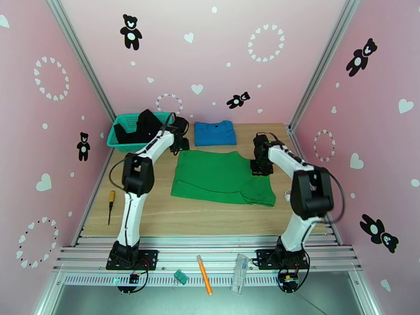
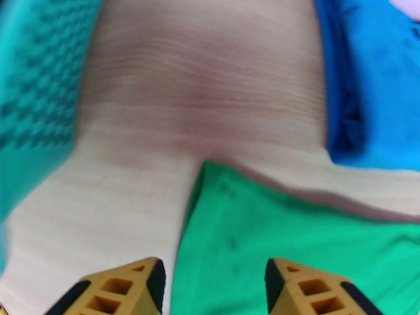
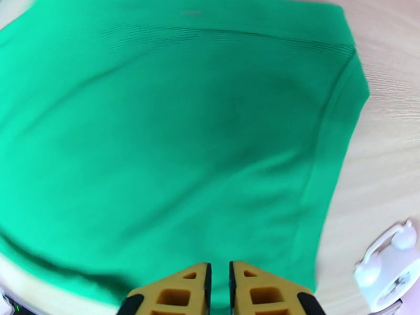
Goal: Fold and stack the mixed laundry pile
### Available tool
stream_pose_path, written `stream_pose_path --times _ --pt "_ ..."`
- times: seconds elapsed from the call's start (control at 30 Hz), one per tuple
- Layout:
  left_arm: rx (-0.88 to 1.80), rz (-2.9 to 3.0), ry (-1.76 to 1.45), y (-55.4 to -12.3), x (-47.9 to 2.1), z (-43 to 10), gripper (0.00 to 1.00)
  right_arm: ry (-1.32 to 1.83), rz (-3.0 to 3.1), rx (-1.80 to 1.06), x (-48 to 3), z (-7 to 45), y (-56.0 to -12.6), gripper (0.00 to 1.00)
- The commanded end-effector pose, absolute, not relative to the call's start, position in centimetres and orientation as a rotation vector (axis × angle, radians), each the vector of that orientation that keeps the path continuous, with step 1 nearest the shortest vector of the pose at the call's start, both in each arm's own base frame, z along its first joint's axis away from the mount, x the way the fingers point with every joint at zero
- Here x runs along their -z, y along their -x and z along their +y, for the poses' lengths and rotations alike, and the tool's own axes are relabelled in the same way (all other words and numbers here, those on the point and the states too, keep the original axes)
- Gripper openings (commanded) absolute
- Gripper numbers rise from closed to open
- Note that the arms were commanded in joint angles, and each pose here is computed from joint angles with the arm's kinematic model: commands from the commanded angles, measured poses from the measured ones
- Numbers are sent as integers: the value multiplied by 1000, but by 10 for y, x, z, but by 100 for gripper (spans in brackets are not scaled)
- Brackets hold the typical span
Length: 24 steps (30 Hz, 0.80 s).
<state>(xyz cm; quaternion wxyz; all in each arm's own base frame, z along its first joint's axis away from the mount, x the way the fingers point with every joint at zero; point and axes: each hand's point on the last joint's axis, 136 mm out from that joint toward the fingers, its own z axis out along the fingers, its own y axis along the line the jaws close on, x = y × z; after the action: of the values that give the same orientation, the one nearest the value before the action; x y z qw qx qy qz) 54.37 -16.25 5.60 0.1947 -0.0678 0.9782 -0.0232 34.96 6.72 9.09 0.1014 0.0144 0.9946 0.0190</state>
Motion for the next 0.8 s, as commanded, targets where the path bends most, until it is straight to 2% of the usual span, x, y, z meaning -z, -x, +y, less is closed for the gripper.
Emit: stream_pose_path --times 0.0,0.2,0.37,0.53,0.6,0.67,0.77 --pt "63 2764 137 -553 -51 -164 56 -31 2902 -151 -101 78 -341 18" --pt "3 2780 152 -563 -30 -157 56 6 2860 -270 -115 95 -348 18" --pt "17 2830 144 -555 -8 -159 55 23 2855 -266 -119 100 -374 18" --pt "72 2847 131 -550 1 -165 38 49 2870 -218 -106 105 -418 19" --pt "90 2844 122 -551 3 -167 31 74 2863 -201 -100 107 -439 28" --pt "106 2845 115 -551 4 -169 17 112 2855 -192 -89 112 -463 36" --pt "116 2851 109 -550 7 -171 7 152 2850 -208 -72 121 -492 43"
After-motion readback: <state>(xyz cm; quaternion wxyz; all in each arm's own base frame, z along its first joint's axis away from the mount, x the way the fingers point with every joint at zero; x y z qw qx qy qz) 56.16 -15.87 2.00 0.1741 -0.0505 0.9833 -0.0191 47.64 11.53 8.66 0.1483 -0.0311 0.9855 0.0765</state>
